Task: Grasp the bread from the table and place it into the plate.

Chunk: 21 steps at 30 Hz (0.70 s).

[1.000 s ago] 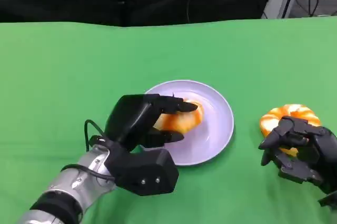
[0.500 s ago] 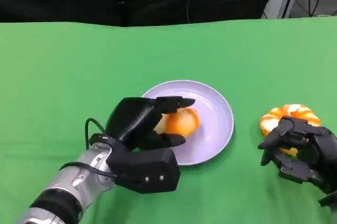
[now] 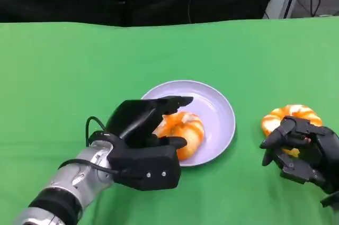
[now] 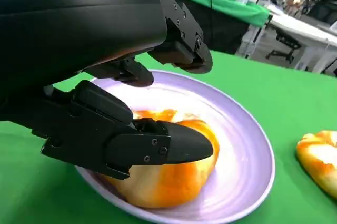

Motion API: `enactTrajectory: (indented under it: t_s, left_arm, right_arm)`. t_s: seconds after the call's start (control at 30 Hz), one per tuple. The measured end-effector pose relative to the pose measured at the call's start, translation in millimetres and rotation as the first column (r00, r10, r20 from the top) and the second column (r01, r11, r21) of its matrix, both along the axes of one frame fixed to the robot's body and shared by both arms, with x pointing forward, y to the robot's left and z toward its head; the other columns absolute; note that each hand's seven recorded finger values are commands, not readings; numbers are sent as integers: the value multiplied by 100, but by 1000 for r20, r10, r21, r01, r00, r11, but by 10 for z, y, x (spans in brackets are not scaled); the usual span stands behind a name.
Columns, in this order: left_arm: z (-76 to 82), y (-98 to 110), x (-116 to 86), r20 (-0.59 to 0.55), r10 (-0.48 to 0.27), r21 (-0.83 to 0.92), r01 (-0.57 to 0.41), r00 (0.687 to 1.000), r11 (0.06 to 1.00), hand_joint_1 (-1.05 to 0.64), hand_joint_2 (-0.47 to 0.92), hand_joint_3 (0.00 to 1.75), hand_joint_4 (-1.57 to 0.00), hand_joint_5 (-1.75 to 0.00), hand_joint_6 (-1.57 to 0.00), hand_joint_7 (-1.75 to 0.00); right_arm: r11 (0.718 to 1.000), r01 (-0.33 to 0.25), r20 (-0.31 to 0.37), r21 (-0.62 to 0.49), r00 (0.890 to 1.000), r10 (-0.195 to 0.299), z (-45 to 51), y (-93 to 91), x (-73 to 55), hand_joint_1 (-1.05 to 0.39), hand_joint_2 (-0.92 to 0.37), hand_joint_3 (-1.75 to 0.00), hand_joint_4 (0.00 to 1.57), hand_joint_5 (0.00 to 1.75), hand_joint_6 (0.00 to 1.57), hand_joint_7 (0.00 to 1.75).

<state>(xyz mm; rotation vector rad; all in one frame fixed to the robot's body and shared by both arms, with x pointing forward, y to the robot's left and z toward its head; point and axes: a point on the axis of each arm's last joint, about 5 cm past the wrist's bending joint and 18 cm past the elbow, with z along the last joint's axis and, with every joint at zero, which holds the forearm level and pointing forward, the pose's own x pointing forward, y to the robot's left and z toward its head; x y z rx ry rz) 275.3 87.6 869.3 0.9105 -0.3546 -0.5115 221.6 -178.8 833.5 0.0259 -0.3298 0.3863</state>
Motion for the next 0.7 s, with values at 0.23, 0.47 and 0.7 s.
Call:
enactTrajectory:
  t_s: [0.23, 0.47, 0.7]
  left_arm:
    - [41, -9, 16, 3, -7, -2, 7, 1000, 1000, -82, 92, 62, -42, 0, -35, 0]
    - [70, 7, 24, 20, 11, -41, -10, 1000, 999, -81, 92, 65, -43, -1, -35, 0]
    - [120, 18, 20, 103, 43, -134, -29, 994, 991, -81, 92, 67, -45, -1, -36, 0]
  right_arm:
    - [1000, 0, 2, 0, 1000, 0, 0, -1, 0, 6, -77, -75, 82, 142, 88, 100]
    - [1000, 3, 7, 0, 1000, -3, 2, -3, -2, 7, -77, -75, 83, 142, 89, 100]
    - [1000, 6, 8, 0, 1000, -6, 3, -3, -3, 7, -81, -71, 83, 143, 88, 102]
